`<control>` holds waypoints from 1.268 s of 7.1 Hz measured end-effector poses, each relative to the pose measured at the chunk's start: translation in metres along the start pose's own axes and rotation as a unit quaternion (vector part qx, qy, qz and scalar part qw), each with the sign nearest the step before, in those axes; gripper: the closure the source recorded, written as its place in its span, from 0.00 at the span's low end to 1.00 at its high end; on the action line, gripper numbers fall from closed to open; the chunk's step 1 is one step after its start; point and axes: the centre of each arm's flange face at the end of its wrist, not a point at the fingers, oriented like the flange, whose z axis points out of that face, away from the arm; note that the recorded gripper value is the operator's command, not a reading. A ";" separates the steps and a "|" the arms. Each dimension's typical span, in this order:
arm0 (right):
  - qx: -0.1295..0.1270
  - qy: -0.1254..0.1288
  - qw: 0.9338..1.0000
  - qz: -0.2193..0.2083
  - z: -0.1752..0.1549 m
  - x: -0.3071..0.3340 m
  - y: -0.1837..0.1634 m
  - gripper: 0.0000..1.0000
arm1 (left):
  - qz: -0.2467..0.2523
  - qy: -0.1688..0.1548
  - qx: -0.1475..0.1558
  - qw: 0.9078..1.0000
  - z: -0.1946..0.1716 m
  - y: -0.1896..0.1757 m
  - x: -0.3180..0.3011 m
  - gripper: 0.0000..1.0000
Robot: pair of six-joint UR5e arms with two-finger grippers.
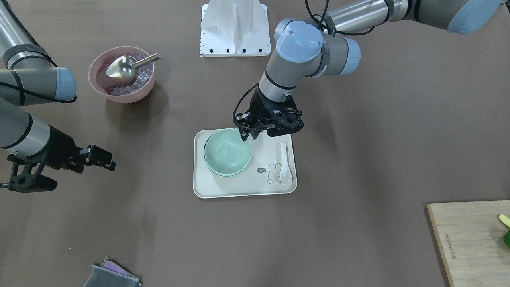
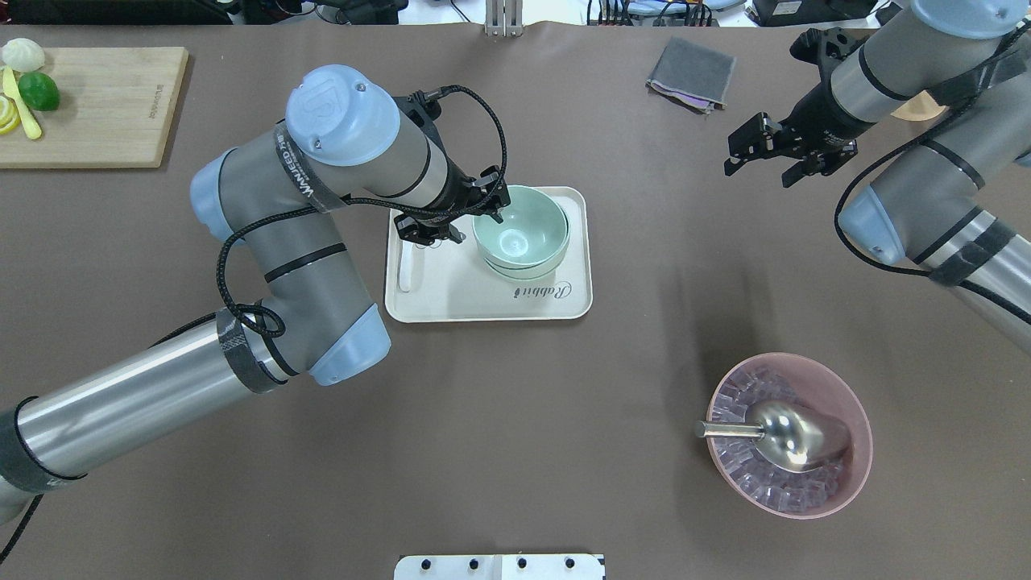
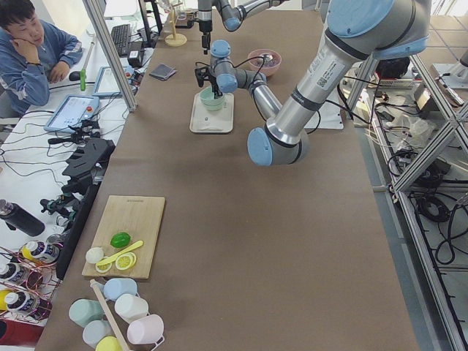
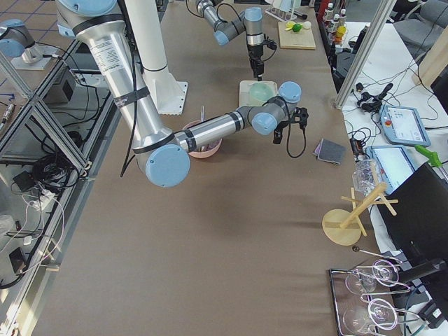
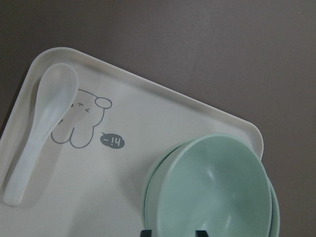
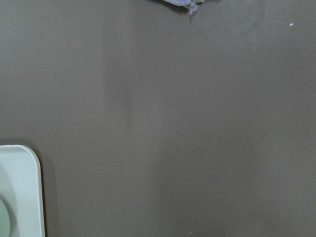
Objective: Stack green bowls together
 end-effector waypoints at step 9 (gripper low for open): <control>0.017 0.070 0.991 -0.117 -0.043 0.187 -0.035 0.00 | 0.338 -0.203 -0.077 0.916 -0.193 -0.180 -0.346 0.01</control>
